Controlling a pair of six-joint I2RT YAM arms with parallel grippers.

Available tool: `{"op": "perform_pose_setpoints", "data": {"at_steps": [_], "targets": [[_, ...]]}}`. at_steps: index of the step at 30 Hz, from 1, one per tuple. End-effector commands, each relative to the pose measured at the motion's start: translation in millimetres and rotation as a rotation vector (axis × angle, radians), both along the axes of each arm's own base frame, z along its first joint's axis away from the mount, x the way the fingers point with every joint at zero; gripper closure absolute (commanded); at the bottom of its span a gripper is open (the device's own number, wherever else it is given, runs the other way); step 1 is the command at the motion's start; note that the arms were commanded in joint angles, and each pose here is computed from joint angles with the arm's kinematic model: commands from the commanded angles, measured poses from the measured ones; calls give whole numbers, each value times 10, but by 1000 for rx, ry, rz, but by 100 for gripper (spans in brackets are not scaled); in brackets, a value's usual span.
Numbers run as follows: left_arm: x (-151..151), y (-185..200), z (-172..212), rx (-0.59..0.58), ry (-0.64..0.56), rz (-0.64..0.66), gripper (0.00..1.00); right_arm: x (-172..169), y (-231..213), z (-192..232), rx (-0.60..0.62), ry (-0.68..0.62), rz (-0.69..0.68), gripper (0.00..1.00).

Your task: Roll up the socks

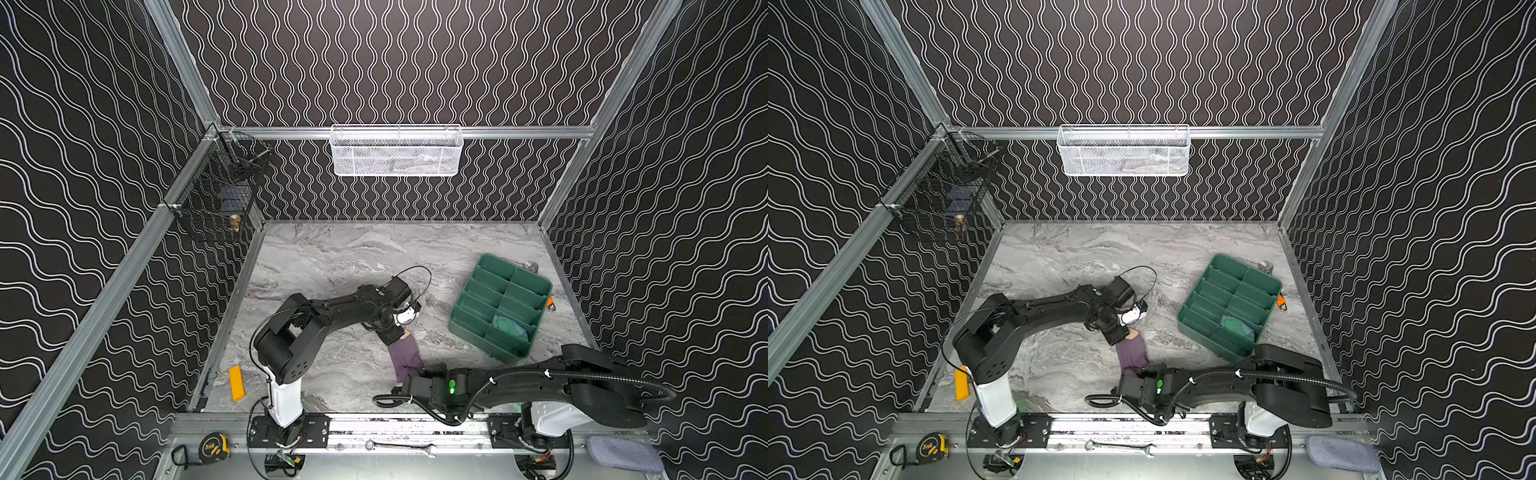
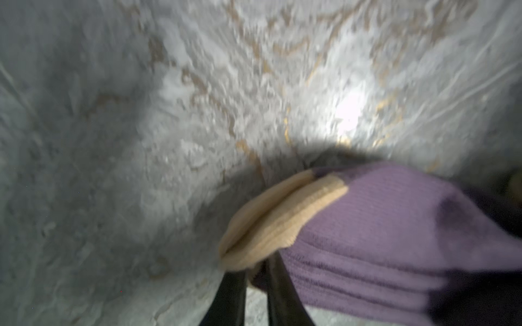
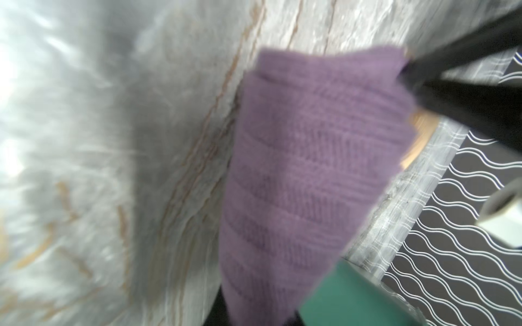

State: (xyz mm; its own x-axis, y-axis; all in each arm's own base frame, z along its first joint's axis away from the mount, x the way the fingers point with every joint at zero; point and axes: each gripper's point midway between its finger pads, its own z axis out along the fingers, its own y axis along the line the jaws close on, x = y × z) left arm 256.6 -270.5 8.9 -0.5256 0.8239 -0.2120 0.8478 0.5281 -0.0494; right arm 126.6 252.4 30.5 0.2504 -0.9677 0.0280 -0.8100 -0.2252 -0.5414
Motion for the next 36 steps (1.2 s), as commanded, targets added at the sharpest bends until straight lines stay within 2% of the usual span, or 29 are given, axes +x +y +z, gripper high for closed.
{"op": "perform_pose_setpoints", "data": {"at_steps": [1, 3, 5, 8, 12, 16, 25, 29, 32, 36], "targets": [[-15, -79, -155, 6, 17, -5, 83, -193, -10, 25, -54, 109, 74, 96], [-16, -162, -127, -1, 12, -35, 84, -293, 59, 44, -64, 180, 118, 95], [-13, -226, -100, 4, 0, -57, 85, -344, 109, 65, -81, 274, 101, 94], [-33, -275, -46, 3, -14, -79, 85, -365, 170, 85, -109, 447, -2, 93], [-75, -281, 72, -16, -39, -89, 86, -390, 159, 23, -129, 602, -117, 92], [-134, -288, 224, -45, -54, -106, 85, -389, 176, -45, -114, 668, -161, 91], [-142, -460, 624, -132, -94, -181, 78, -319, 124, -311, -178, 695, -221, 90], [2, -529, 1041, -179, -210, -202, 74, -307, 96, -360, -190, 704, -244, 90], [197, -488, 1512, -182, -378, -205, 69, -264, 101, -383, -176, 692, -255, 90], [394, -253, 2264, -162, -643, -202, 59, -159, 131, -441, -152, 646, -262, 88]]}}
